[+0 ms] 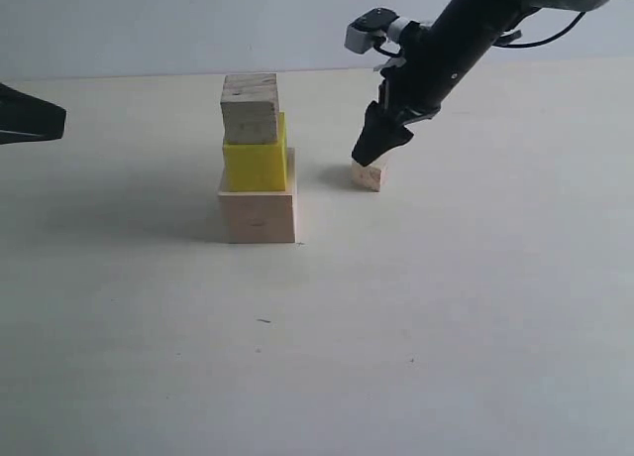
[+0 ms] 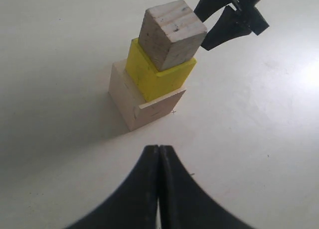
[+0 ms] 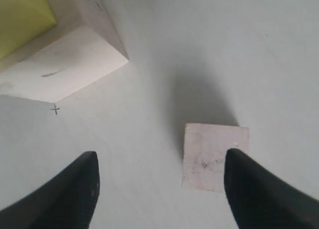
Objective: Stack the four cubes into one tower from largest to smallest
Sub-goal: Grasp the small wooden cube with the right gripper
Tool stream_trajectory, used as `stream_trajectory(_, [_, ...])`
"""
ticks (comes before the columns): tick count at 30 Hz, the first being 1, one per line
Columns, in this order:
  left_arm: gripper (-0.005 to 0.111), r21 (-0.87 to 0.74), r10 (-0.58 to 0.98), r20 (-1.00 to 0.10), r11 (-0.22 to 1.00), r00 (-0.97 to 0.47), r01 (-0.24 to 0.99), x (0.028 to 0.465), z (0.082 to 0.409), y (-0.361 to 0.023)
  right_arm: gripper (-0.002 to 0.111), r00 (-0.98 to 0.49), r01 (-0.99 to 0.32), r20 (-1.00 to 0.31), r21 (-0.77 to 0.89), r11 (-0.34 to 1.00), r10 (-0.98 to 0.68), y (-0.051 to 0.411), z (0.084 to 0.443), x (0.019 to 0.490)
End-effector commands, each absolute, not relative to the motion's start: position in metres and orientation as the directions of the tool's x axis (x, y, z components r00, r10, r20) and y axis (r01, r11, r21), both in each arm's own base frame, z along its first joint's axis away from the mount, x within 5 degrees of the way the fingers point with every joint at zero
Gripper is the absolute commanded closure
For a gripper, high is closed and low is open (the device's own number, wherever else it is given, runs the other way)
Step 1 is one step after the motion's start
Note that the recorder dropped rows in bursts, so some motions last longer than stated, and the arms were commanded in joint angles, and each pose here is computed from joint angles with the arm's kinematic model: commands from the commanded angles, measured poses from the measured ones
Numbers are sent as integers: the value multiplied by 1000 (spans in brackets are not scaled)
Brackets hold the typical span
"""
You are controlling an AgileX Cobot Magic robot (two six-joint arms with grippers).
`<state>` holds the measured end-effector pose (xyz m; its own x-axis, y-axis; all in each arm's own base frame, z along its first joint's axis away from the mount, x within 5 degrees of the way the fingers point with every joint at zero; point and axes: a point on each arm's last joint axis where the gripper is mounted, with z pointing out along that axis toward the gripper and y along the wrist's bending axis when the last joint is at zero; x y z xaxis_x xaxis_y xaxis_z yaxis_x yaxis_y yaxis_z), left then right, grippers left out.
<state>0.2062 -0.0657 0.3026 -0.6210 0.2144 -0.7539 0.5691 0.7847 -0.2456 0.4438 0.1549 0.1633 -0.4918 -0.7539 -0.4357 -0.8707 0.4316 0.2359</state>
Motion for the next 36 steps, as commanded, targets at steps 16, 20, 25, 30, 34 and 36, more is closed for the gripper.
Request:
stream_trajectory(16, [107,-250,212,-755,781,-620,572,205,303,-66,42,-506,-848,-369,46,528,-780,182,184,438])
stream_trajectory(20, [107,-252,210,-756,781,-620,572,205,303,-67,42,-509,-843,-378,37,537,-773,185,184,441])
stream_trajectory(25, [107,-259,217,-749,773,-626,578,204,303,-67,42,-504,-842,-372,12,539,-779,185,178,447])
stream_trajectory(30, [107,-260,217,-749,772,-626,579,204,303,-67,42,-515,-841,-350,30,540,-782,186,161,449])
stream_trajectory(34, [107,-260,217,-749,772,-626,579,204,303,-67,42,-521,-841,-328,38,540,-788,186,147,450])
stream_trajectory(36, [107,-260,217,-749,772,-626,579,204,303,-67,42,-525,-840,-317,47,540,-790,186,140,451])
